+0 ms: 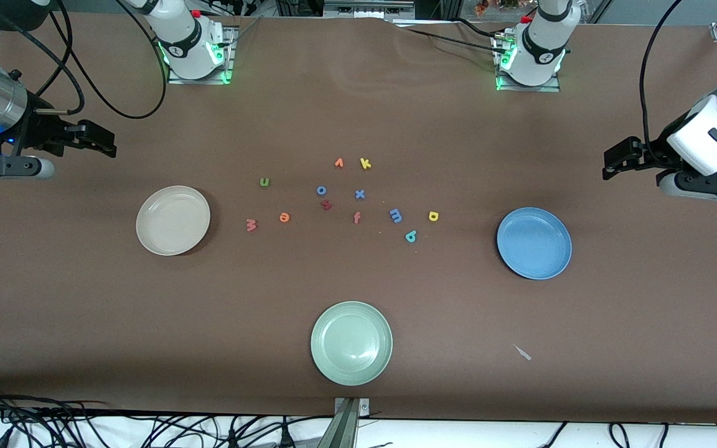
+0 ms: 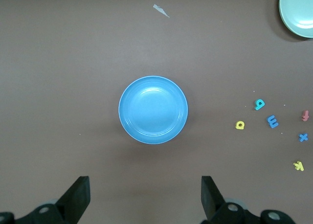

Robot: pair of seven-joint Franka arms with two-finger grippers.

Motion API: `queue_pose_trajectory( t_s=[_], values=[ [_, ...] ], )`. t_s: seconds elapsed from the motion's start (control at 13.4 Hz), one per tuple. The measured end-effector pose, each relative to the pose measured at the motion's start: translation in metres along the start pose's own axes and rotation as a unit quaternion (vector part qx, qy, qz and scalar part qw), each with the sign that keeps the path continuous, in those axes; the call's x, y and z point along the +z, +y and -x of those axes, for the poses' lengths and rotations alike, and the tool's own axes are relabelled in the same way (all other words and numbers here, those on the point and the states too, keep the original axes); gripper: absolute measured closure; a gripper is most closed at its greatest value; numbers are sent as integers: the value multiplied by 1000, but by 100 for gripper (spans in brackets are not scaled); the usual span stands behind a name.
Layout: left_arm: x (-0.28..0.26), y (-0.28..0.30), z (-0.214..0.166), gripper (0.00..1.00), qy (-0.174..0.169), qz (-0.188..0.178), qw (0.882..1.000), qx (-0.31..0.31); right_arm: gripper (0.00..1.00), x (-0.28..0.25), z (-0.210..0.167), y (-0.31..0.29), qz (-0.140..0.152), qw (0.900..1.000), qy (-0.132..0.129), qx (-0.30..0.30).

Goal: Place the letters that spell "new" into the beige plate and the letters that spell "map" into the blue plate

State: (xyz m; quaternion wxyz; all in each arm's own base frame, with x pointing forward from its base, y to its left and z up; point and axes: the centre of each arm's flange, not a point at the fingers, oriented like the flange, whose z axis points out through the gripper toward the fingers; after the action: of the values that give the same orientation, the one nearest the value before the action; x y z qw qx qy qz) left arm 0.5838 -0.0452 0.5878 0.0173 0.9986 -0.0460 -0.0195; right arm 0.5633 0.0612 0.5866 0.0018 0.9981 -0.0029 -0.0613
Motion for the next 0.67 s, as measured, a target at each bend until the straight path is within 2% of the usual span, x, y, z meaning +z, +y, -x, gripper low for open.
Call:
queue_pose_trajectory(
  t_s=[0.67],
  values=[
    [0,0,0,0,0,0,1000,-1,0,8,0,0,1,1000,-8,0]
  ],
)
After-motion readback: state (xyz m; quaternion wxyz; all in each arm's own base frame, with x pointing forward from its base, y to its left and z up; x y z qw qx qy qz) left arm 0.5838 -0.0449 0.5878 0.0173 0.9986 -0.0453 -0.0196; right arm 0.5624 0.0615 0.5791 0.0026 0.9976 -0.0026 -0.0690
